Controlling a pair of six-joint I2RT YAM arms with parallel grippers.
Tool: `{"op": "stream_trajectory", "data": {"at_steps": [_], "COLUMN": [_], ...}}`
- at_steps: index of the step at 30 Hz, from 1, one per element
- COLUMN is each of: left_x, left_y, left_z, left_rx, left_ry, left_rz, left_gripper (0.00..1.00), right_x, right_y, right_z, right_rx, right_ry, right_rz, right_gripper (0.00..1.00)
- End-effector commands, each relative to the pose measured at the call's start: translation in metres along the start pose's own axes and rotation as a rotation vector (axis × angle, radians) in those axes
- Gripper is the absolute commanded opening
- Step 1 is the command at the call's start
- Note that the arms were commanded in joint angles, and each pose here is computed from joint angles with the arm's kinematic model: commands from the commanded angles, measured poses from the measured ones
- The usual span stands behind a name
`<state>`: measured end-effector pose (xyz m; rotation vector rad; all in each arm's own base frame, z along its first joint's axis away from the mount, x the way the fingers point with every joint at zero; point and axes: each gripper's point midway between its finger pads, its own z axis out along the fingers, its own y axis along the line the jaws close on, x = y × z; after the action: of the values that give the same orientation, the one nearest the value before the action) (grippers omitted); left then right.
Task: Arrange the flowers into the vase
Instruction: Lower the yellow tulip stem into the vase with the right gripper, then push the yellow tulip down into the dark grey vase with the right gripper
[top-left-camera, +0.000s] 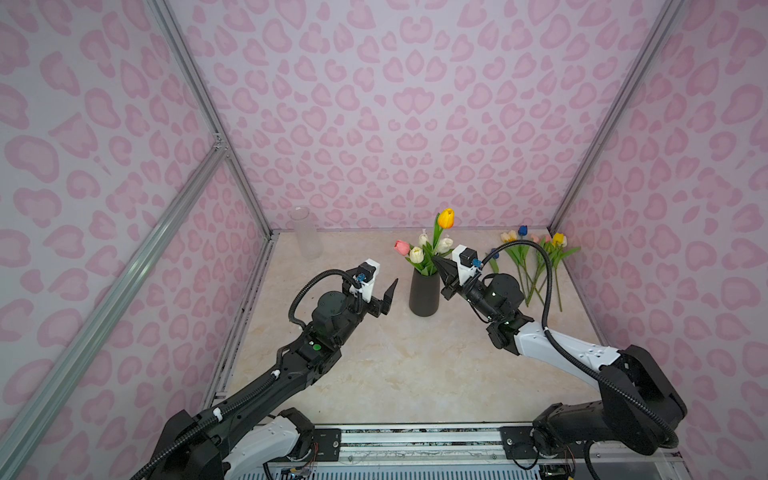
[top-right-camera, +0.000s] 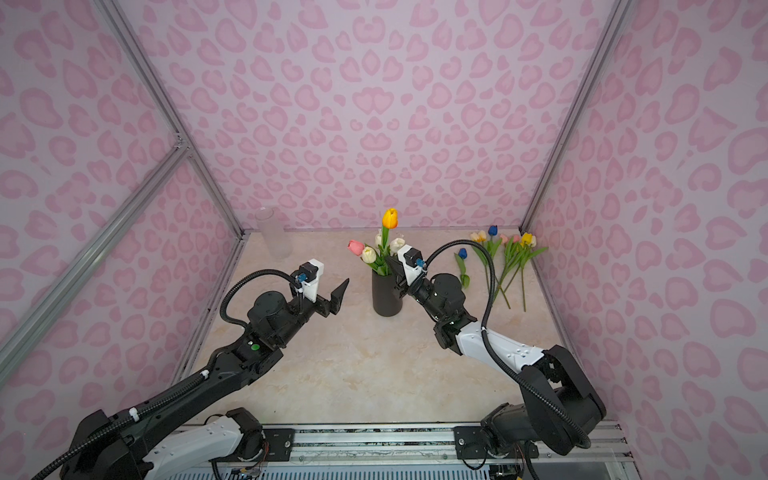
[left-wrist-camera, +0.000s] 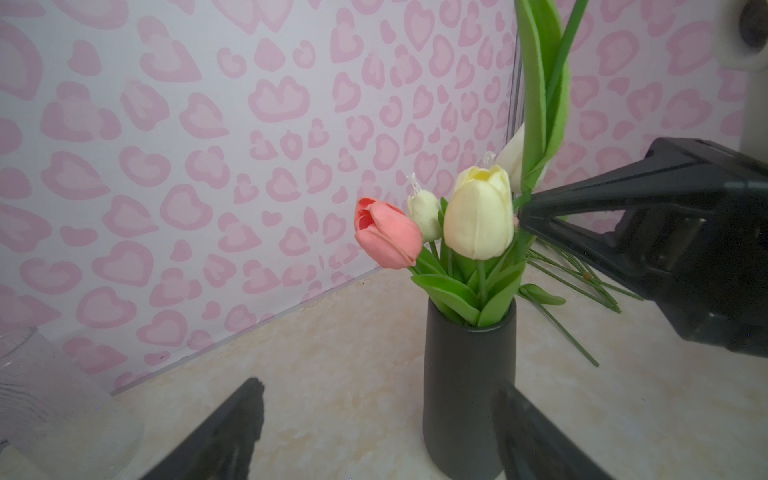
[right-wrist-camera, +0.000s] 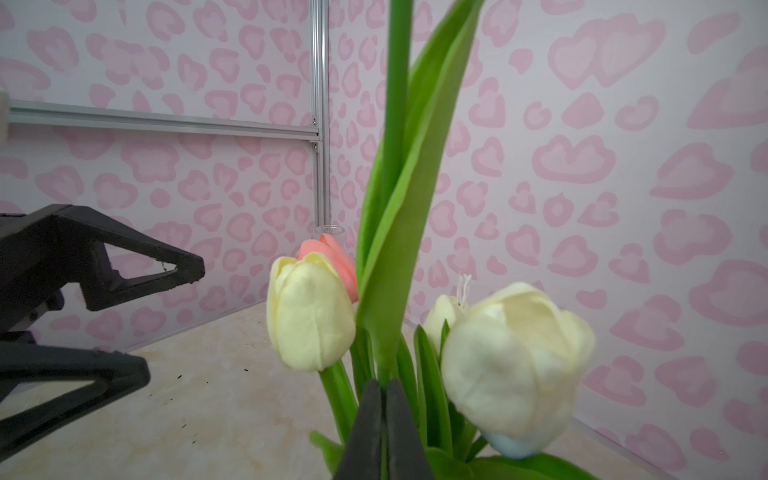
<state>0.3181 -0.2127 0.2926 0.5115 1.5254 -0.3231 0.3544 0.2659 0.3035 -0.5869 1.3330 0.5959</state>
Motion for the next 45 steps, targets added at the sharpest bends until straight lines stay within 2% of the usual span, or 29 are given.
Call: {"op": "stream_trajectory", "data": {"at_steps": [1, 5, 13, 15, 19, 23, 27, 30, 33, 34, 36, 41, 45], "left_x": [-0.011, -0.013, -0.011, -0.011, -0.015, -0.013, -0.016, -0.015, -0.01, -0.008, -0.003, -0.003, -0.01], "left_y": [0.001, 0.003, 0.001, 0.0, 0.001, -0.001, 0.002, 0.005, 0.009, 0.01, 0.01, 0.011, 0.011], "left_z": [0.0, -0.002, 0.004, 0.005, 0.007, 0.01, 0.007, 0.003, 0.0, -0.001, -0.003, -0.003, -0.006], "left_rx": [-0.001, -0.01, -0.001, -0.001, -0.002, 0.007, -0.007, -0.026, -0.047, -0.053, -0.057, -0.061, -0.059], "left_ry": [-0.038, -0.045, -0.038, -0.037, -0.046, -0.039, -0.05, -0.06, -0.051, -0.047, -0.048, -0.053, -0.077], "left_rz": [-0.012, -0.011, -0.01, -0.006, -0.002, 0.003, 0.002, 0.003, 0.003, -0.002, -0.015, -0.021, -0.017], "left_gripper": [0.86, 0.87, 0.86, 0.86, 0.86, 0.87, 0.86, 0.87, 0.86, 0.86, 0.86, 0.86, 0.86], "right_x": [-0.004, -0.014, -0.042, -0.052, -0.069, -0.064, -0.067, -0.057, -0.043, -0.034, -0.017, 0.025, 0.049], "right_y": [0.0, 0.004, 0.008, 0.008, 0.007, 0.009, 0.004, -0.011, -0.016, -0.017, -0.02, -0.019, -0.012], "right_z": [-0.004, -0.01, -0.025, -0.031, -0.044, -0.039, -0.055, -0.072, -0.082, -0.084, -0.087, -0.086, -0.071], "right_rx": [0.009, 0.0, -0.001, 0.011, 0.032, 0.017, 0.068, 0.17, 0.205, 0.216, 0.237, 0.237, 0.184], "right_ry": [-0.002, 0.005, -0.008, -0.039, -0.107, -0.058, -0.13, -0.157, -0.14, -0.122, -0.091, -0.032, -0.009], "right_rz": [-0.028, -0.049, -0.09, -0.09, -0.074, -0.078, -0.058, -0.027, -0.015, -0.019, -0.011, 0.024, 0.047], "right_gripper": [0.23, 0.31, 0.38, 0.47, 0.55, 0.57, 0.6, 0.65, 0.69, 0.77, 0.8, 0.88, 0.92]}}
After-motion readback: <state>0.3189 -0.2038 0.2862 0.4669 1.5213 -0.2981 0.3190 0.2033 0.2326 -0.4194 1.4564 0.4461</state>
